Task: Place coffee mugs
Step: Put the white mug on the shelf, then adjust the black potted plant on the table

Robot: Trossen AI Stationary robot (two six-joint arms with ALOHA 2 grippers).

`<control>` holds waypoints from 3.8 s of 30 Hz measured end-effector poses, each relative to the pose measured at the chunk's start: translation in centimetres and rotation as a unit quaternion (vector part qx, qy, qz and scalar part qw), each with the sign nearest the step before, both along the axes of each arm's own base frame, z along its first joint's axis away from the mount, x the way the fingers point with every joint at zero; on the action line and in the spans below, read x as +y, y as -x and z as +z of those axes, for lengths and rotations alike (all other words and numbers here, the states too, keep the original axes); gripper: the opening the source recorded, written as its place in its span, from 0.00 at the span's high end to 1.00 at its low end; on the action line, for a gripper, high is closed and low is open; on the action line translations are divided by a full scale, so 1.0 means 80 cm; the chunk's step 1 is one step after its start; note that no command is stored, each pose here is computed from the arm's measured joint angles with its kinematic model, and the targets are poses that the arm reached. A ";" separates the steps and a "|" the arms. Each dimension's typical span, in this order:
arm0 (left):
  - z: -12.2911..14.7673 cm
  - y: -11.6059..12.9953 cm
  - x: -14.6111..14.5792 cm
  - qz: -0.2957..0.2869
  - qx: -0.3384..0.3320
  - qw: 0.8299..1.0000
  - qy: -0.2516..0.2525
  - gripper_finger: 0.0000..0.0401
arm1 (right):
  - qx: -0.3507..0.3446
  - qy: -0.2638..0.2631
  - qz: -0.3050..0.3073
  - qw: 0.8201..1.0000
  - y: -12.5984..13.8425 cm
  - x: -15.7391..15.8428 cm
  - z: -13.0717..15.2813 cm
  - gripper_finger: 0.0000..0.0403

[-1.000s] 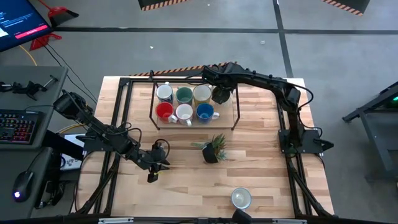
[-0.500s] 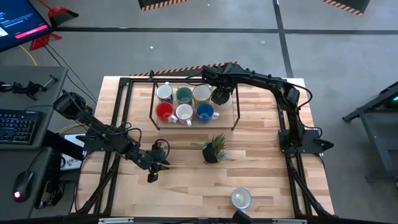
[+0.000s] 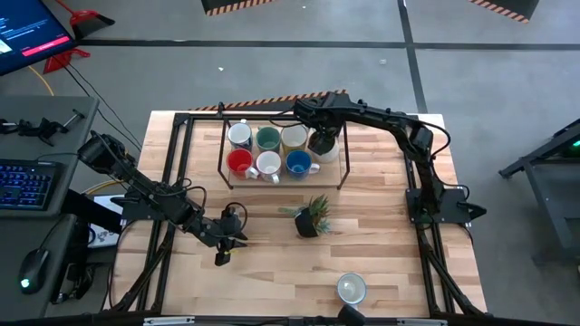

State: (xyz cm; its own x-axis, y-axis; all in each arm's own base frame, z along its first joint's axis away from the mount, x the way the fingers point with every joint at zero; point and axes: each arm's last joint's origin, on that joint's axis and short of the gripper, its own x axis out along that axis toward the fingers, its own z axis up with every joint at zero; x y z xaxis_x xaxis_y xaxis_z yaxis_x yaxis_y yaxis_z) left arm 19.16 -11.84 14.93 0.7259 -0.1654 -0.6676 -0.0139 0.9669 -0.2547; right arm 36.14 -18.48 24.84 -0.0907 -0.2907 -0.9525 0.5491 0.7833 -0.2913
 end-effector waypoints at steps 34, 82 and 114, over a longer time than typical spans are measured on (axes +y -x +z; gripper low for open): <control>0.000 0.000 0.000 0.000 0.000 1.000 0.000 0.78 | 0.005 0.030 0.002 1.000 0.003 -0.001 0.008 0.82; 0.030 -0.030 0.008 0.002 -0.072 0.997 0.018 0.78 | -0.256 -0.064 0.112 0.958 0.040 0.371 0.017 0.82; 0.031 -0.030 0.008 0.001 -0.075 0.997 0.011 0.78 | -0.278 -0.083 0.098 0.952 0.012 0.365 -0.048 0.82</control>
State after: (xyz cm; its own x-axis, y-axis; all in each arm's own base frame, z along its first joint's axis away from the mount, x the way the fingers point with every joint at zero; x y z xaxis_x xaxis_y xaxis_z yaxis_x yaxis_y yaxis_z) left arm 21.57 -11.22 17.40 0.8173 -0.1767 -0.5484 0.0235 0.9612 -0.2747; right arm 35.21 10.71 21.03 0.4812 -0.0908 -0.8719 0.4200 0.8969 0.1383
